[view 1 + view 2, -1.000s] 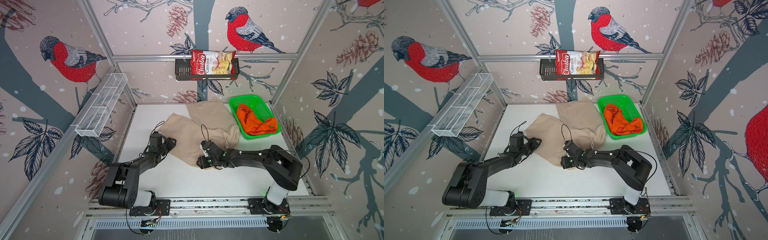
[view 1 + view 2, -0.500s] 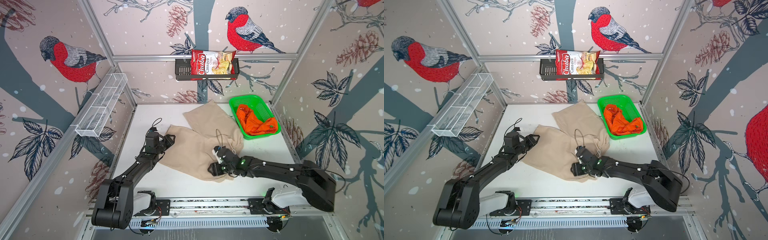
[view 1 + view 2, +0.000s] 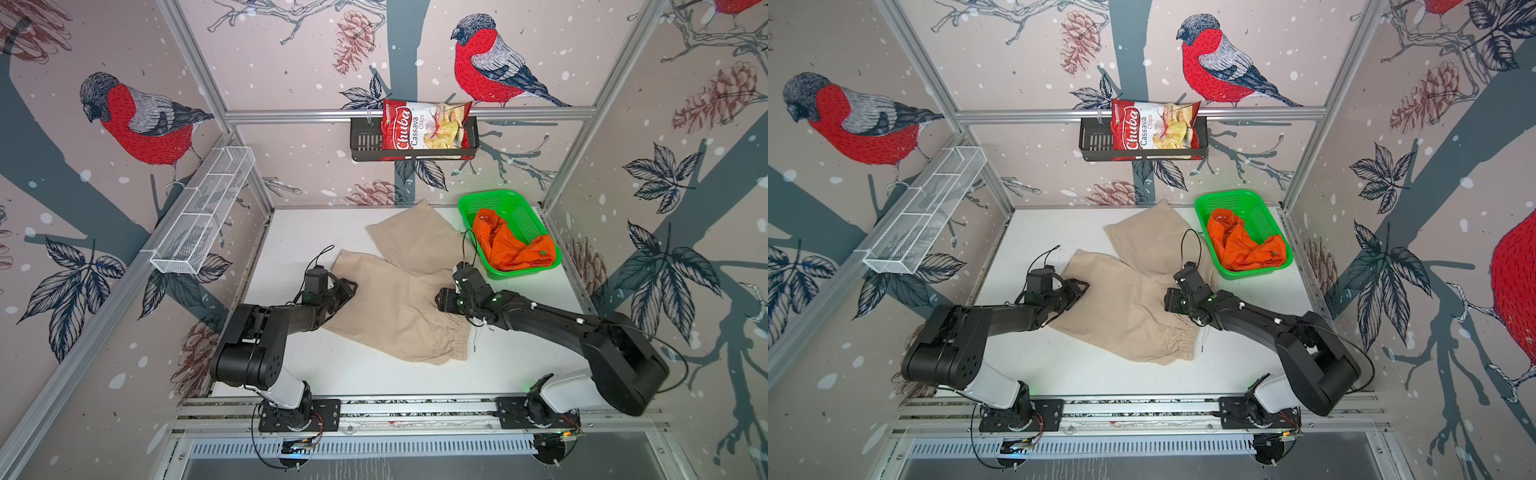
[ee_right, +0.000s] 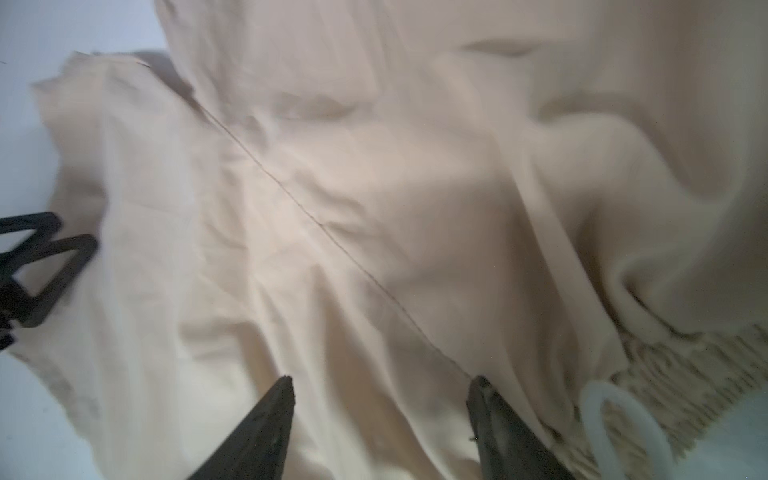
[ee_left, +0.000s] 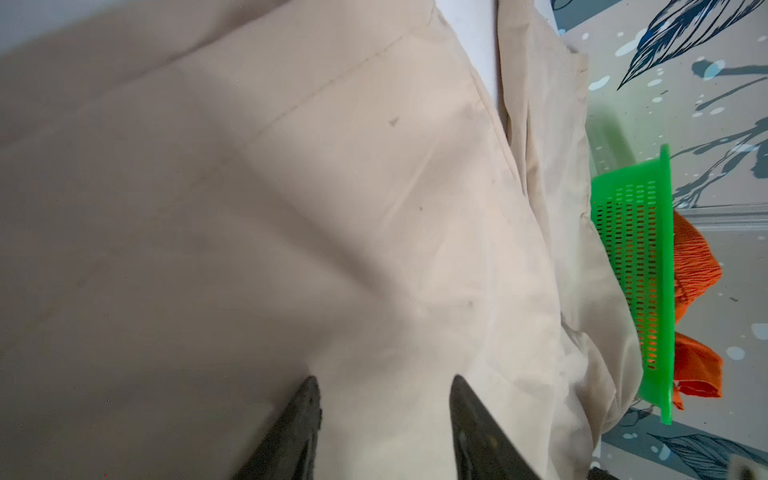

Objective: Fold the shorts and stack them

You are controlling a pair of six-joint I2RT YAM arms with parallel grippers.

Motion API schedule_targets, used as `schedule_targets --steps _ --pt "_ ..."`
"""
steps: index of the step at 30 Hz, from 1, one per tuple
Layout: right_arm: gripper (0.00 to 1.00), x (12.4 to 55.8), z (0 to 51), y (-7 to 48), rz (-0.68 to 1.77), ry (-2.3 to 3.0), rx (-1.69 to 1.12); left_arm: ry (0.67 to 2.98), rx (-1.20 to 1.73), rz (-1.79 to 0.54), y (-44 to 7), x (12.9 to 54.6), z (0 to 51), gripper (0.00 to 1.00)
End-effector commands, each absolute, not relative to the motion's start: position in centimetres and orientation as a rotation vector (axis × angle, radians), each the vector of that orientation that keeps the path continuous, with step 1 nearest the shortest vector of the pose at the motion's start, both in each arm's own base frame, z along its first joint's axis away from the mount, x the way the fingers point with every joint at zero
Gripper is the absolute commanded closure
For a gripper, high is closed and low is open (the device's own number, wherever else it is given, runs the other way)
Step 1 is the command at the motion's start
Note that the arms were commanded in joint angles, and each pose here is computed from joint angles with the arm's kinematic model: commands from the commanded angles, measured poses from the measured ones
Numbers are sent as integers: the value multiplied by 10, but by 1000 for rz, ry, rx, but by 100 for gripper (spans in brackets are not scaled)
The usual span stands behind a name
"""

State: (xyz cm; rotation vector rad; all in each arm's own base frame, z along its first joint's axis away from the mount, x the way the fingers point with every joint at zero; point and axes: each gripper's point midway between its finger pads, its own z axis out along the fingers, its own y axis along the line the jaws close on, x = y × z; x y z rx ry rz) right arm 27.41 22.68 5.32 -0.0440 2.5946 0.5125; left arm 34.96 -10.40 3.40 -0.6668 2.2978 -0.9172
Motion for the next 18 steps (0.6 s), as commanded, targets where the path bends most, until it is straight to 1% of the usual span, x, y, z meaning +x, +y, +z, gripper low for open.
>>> schedule_targets --steps 1,7,11,15,18 --pt "32 273 37 221 460 2621 -66 2305 -768 -880 -89 333 19 49" --pt "32 275 15 229 478 2651 -203 2325 -874 -839 -76 286 2 50" --pt "32 289 12 249 513 2619 -309 2307 -920 -813 -69 262 3 50" --pt "32 311 23 275 563 2563 -415 2253 -925 -755 -58 251 22 50" --pt "32 326 53 286 550 2528 -458 2146 -860 -727 -50 256 54 49"
